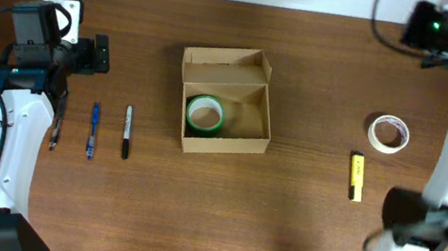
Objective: Pack container
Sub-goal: 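Move the right gripper to the white masking tape roll, then grasp the white tape roll and carry it over the box, then lower the white tape into the box, release, and withdraw right gripper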
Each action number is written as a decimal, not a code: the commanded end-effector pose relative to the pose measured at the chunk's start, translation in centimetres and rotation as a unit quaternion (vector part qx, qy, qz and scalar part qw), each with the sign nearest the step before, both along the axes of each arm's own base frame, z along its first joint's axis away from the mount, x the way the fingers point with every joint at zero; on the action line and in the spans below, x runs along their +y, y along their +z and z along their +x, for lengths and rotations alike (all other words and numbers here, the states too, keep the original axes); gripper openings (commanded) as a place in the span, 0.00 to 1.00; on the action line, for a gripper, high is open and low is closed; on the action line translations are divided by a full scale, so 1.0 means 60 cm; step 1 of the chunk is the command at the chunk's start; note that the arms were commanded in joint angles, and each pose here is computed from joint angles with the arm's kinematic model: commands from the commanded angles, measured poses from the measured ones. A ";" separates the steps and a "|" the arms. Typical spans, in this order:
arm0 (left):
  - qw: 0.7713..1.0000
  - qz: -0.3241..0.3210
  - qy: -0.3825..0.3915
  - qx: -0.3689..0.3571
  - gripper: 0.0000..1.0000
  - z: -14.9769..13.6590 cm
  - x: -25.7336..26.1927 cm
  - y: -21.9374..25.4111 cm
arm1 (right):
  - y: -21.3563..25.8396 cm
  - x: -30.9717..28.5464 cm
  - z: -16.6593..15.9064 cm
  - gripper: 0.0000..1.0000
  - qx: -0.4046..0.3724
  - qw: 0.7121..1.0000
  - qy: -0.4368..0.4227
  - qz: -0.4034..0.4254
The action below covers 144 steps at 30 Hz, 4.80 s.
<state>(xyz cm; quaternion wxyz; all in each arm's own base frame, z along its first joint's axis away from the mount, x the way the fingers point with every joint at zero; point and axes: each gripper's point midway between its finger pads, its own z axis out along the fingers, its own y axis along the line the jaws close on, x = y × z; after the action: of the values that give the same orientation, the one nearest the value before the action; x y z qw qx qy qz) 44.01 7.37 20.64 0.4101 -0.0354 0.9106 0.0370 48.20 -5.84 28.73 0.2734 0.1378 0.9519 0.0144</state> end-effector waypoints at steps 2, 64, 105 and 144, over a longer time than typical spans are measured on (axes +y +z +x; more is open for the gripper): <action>1.000 -0.007 0.000 -0.008 0.99 0.007 0.001 0.010 | -0.105 -0.074 -0.021 0.44 0.084 0.992 -0.074 0.054; 1.000 -0.007 0.000 -0.008 0.99 0.007 0.001 0.010 | -0.030 0.066 -0.074 0.04 -0.039 0.984 0.149 0.087; 1.000 -0.007 0.000 -0.008 0.99 0.007 0.001 0.010 | -0.320 0.568 -0.119 0.04 0.119 0.825 0.548 -0.067; 1.000 -0.007 0.000 -0.008 0.99 0.007 0.001 0.010 | 0.182 0.345 -0.081 0.33 -0.151 0.919 0.339 -0.131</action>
<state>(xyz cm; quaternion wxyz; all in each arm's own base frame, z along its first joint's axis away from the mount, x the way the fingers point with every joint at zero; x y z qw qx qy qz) 44.01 7.32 20.65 0.4103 -0.0348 0.9106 0.0356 43.03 20.41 37.31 0.3856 -0.3068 0.8696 0.0295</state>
